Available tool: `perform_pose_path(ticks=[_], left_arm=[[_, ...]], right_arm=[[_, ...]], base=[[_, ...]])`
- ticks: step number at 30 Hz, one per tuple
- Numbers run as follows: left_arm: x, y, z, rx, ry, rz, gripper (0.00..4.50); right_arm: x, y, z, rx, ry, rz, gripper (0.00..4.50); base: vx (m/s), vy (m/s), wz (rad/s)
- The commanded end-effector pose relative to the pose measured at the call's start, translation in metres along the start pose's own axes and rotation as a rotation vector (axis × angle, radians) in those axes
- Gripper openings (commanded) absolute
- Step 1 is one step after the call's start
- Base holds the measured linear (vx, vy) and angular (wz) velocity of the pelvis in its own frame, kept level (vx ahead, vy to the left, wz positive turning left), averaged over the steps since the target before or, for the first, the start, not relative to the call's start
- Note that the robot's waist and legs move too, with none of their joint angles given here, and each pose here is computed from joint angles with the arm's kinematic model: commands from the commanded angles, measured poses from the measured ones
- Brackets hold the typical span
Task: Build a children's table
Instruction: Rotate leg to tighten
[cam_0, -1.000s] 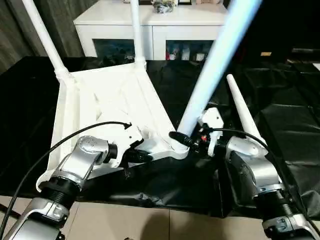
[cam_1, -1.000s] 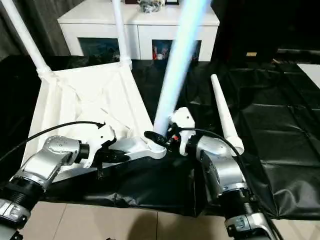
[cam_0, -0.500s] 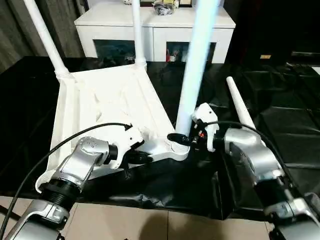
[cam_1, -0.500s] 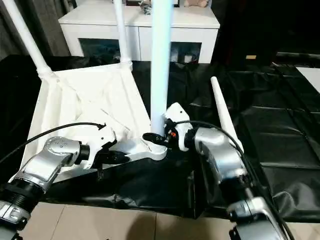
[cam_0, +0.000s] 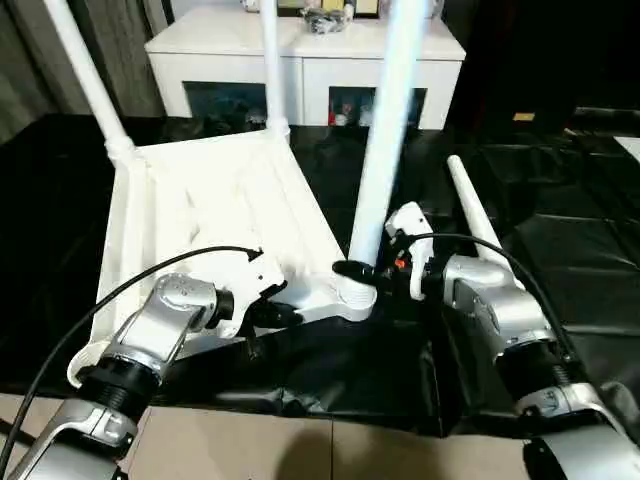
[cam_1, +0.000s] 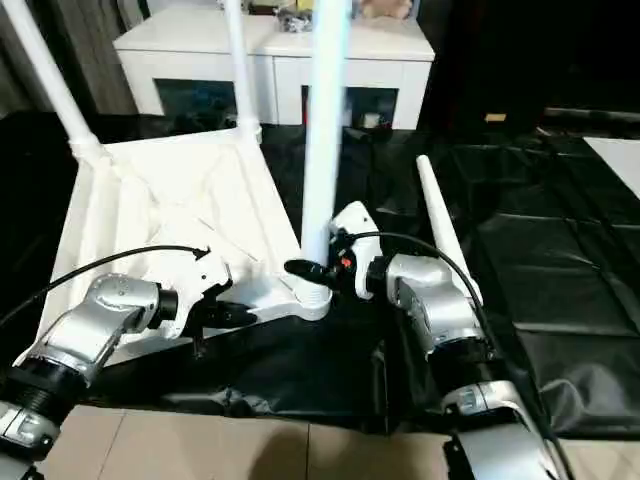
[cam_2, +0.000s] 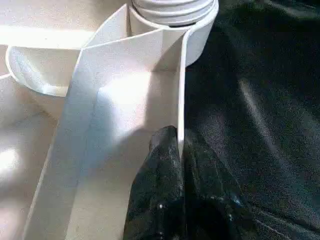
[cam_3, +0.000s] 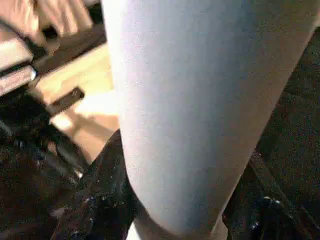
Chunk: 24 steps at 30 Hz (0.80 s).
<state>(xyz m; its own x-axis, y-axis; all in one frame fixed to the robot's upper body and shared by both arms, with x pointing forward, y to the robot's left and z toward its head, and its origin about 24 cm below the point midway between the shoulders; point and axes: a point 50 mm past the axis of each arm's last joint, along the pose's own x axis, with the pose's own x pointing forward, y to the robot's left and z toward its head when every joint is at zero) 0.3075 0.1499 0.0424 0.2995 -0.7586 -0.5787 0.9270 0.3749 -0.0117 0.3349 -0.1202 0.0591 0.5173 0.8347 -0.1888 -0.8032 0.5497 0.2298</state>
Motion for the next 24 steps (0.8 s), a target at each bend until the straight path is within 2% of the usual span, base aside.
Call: perform_pose_path(ticks=[1, 7, 11, 15, 19, 24], left_arm=[[0.002, 0.0, -0.002, -0.022, -0.011, 0.017, 0.0], [0.0, 0.0, -0.002, -0.025, -0.012, 0.021, 0.0], [0.0, 0.001, -0.001, -0.024, -0.013, 0.022, 0.0], [0.001, 0.001, 0.0, -0.022, -0.013, 0.023, 0.0], [0.001, 0.002, 0.001, -0.02, -0.015, 0.026, 0.0], [0.002, 0.001, 0.001, -0.021, -0.017, 0.029, 0.0]], right_arm=[[-0.006, -0.003, -0.028, 0.085, 0.074, -0.067, 1.87], [-0.013, 0.004, -0.037, 0.097, 0.021, -0.083, 1.87], [-0.013, 0.015, -0.046, 0.052, 0.034, -0.077, 1.87], [-0.011, 0.023, -0.047, -0.012, 0.053, -0.066, 1.87], [-0.003, 0.039, -0.048, -0.078, 0.091, -0.007, 1.87], [0.003, 0.043, -0.046, -0.101, 0.119, 0.021, 1.87]], base=[[0.0, 0.0, 0.0], [0.0, 0.0, 0.0], [0.0, 0.0, 0.0], [0.0, 0.0, 0.0], [0.0, 0.0, 0.0], [0.0, 0.0, 0.0]])
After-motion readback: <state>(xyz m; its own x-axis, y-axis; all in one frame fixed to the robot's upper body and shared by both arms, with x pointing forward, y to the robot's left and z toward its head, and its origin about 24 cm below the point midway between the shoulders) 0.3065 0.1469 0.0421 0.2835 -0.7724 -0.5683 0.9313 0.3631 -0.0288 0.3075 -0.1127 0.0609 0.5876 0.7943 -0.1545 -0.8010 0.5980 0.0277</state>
